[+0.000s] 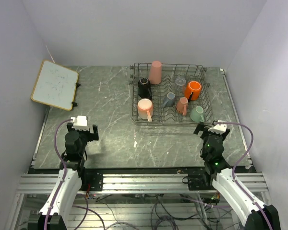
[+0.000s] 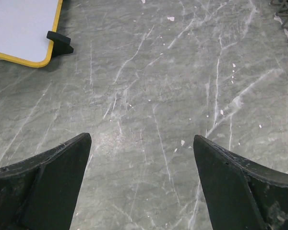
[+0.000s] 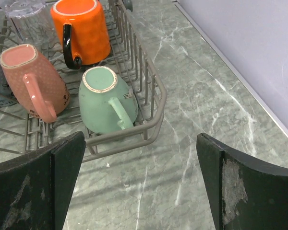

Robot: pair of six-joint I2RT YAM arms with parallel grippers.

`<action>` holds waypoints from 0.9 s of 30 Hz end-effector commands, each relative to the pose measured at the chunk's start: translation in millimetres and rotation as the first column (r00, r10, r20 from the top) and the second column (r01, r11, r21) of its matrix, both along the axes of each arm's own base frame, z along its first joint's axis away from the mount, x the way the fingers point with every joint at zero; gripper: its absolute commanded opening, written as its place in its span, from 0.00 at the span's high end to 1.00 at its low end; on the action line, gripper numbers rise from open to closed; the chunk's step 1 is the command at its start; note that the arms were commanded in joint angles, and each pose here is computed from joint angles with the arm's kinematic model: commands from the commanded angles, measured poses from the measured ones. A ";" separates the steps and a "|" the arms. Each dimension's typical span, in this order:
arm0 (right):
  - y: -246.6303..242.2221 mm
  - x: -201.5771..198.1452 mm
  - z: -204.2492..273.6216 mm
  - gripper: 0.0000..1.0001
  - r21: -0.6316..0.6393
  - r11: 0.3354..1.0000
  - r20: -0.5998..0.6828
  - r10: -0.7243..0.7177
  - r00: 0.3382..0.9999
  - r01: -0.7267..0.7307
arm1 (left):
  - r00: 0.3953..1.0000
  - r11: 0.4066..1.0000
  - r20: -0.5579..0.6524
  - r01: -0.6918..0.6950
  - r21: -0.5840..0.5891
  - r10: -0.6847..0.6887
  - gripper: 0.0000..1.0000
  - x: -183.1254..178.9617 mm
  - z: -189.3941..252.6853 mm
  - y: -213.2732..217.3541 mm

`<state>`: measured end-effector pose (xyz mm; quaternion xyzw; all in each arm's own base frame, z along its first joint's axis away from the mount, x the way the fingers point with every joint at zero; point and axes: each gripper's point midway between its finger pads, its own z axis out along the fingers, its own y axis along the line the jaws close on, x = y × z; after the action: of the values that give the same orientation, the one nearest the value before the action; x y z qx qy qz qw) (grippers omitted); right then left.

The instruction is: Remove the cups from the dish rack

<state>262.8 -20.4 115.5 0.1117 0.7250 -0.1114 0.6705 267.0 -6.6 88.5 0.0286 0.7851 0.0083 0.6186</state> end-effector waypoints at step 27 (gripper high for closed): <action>34.3 51.5 111.1 0.00 0.249 0.968 -0.084 0.000 0.996 0.021 | 0.934 0.951 -0.199 0.308 0.036 -0.295 0.04 38.5 116.4 -41.1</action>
<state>296.7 -11.7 230.1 0.2145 0.7245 -0.0738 0.6509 309.3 -33.4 195.3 0.1178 0.8009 -0.0293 0.5864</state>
